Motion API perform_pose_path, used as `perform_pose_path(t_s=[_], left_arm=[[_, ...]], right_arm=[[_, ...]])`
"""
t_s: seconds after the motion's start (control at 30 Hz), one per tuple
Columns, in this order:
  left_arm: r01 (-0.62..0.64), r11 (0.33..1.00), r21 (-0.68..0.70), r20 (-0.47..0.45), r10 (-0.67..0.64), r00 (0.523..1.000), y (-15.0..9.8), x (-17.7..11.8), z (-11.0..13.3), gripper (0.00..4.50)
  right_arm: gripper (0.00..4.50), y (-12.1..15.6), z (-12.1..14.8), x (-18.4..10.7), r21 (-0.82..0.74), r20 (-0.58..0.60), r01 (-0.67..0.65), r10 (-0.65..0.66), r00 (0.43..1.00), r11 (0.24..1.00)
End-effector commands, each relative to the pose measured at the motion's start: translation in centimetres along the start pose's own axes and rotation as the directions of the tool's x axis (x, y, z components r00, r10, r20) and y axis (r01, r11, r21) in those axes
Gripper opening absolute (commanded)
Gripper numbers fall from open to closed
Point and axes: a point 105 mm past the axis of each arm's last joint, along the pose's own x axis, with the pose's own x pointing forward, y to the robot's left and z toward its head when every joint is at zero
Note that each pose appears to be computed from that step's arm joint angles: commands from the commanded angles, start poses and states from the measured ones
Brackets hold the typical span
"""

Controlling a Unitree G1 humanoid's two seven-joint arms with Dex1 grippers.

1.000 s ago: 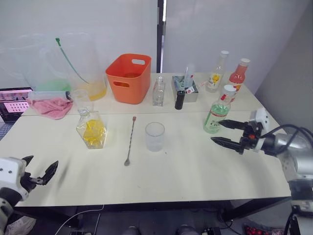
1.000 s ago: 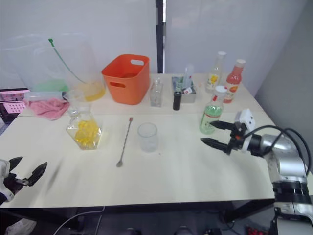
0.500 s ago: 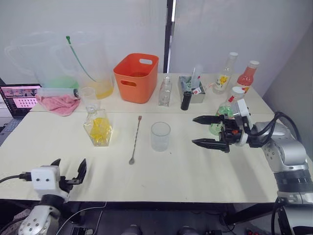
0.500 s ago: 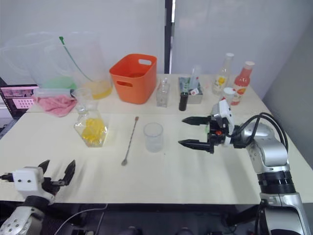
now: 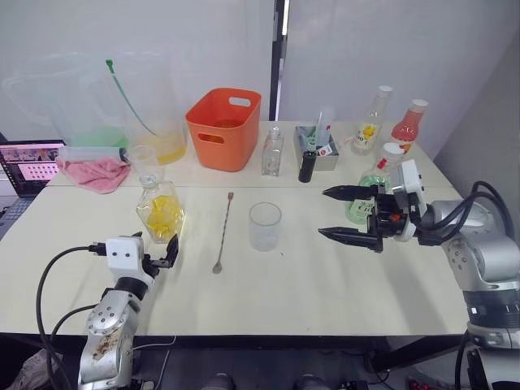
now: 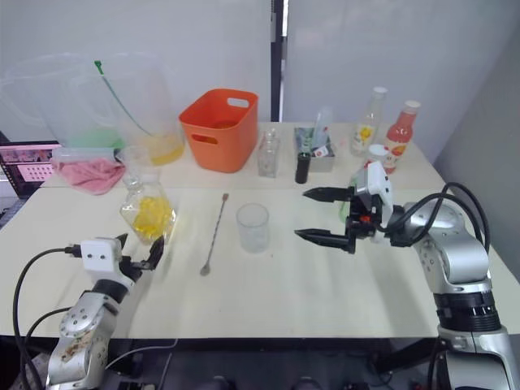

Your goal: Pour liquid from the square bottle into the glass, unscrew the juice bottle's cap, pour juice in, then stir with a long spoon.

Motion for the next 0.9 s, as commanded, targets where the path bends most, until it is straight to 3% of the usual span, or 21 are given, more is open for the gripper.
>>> perform_pose_path(t_s=[0.03, 0.6, 0.8, 0.9], left_arm=[[0.007, 1.0, 0.005, 0.05, -0.008, 0.999, 0.2, 1.2, 1.2, 4.5], [-0.039, 0.997, -0.062, 0.12, 0.046, 0.992, 1.2, 6.0, 3.2, 4.5], [-0.045, 0.997, -0.062, 0.138, 0.053, 0.989, 1.7, 6.5, 3.8, 2.82], [0.005, 0.999, -0.053, 0.159, 0.004, 0.987, 1.2, 6.2, 4.4, 2.82]], right_arm=[[4.46, -0.9, 0.7, -1.2, -0.066, -0.008, 0.077, -0.077, 0.997, 0.995], [4.46, -1.3, 0.5, -0.3, -0.093, 0.001, 0.129, -0.129, 0.992, 0.987], [4.5, -1.2, 0.4, 0.0, -0.095, 0.007, 0.139, -0.139, 0.99, 0.986], [4.5, -1.1, 0.5, 0.1, -0.106, 0.004, 0.135, -0.135, 0.991, 0.985]])
